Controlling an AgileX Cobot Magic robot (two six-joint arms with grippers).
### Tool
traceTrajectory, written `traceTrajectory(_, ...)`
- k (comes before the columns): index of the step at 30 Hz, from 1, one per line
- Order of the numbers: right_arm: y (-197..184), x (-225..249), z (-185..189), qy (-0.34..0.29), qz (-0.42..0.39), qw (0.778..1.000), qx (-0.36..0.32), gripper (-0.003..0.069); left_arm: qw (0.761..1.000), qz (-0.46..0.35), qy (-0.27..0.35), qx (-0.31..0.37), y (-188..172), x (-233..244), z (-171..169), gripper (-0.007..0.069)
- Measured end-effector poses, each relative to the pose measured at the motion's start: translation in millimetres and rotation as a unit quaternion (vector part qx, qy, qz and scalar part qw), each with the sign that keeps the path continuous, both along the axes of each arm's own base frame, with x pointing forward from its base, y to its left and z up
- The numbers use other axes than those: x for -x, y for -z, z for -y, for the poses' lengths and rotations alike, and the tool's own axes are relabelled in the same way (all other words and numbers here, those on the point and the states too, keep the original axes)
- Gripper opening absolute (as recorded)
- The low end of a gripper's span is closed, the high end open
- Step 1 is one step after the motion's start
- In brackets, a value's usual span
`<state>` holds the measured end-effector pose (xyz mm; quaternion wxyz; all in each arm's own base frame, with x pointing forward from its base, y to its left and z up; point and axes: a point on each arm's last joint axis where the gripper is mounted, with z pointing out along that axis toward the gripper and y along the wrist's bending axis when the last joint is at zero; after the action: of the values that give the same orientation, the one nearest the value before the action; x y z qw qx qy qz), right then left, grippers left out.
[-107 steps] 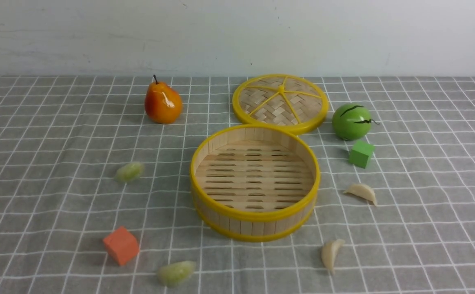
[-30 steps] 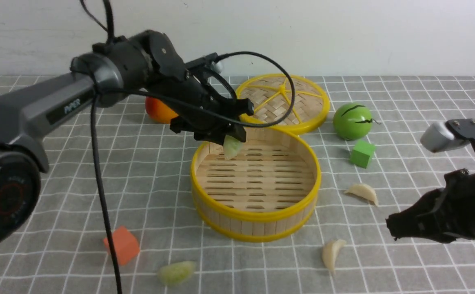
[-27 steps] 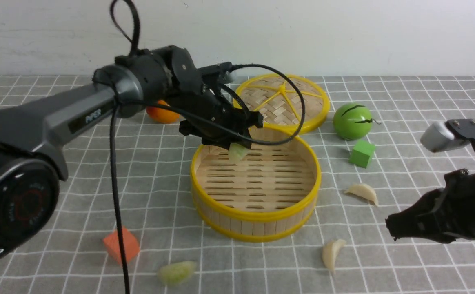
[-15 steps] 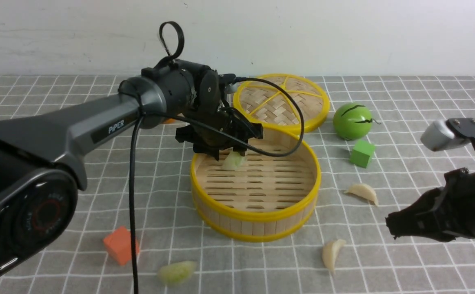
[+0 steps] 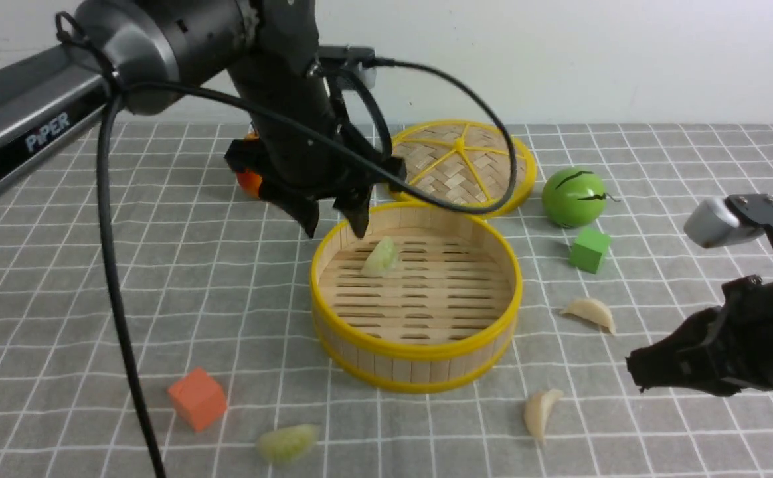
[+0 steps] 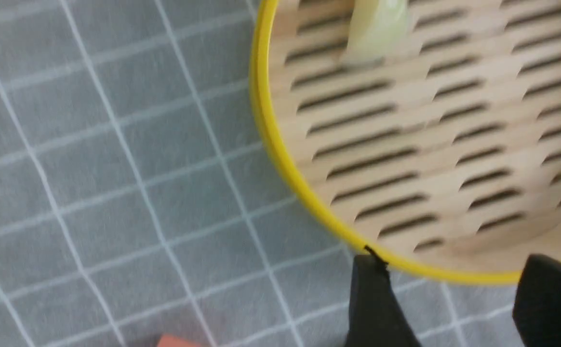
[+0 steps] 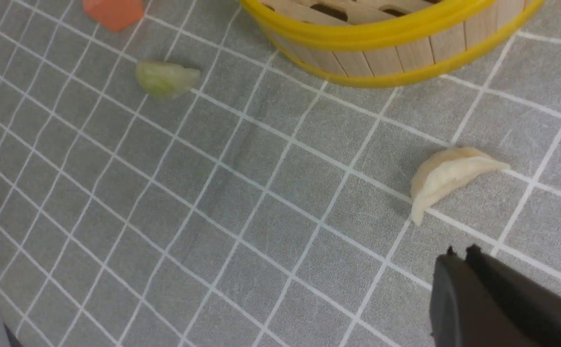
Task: Put the dumplings into the steamer on the table with the grey tablecloth.
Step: 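Reach for and grasp a dumpling on the table with the left gripper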
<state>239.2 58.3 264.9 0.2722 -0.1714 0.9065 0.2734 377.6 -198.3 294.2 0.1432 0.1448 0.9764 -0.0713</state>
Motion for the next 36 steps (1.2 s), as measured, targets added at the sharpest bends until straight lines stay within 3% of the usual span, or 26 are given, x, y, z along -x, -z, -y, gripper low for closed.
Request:
traceTrajectory(5,0,0,-1,-0.002,-0.003,1.0,-0.004,0.0021,0.99,-0.122,0.037,-0.054,73,25,-10,0.0314)
traceTrajectory(10,-1,0,-2,-0.005,0.002,1.0,-0.009,0.0022,0.982,-0.163,0.07,-0.068,107,43,-17,0.0298)
traceTrajectory(25,-3,1,-4,-0.007,-0.003,1.0,-0.029,0.0032,0.98,-0.161,0.106,-0.056,117,47,-12,0.0297)
traceTrajectory(36,-4,1,-5,-0.008,-0.006,0.999,-0.039,0.0033,0.981,-0.172,0.083,-0.036,117,49,-9,0.0305)
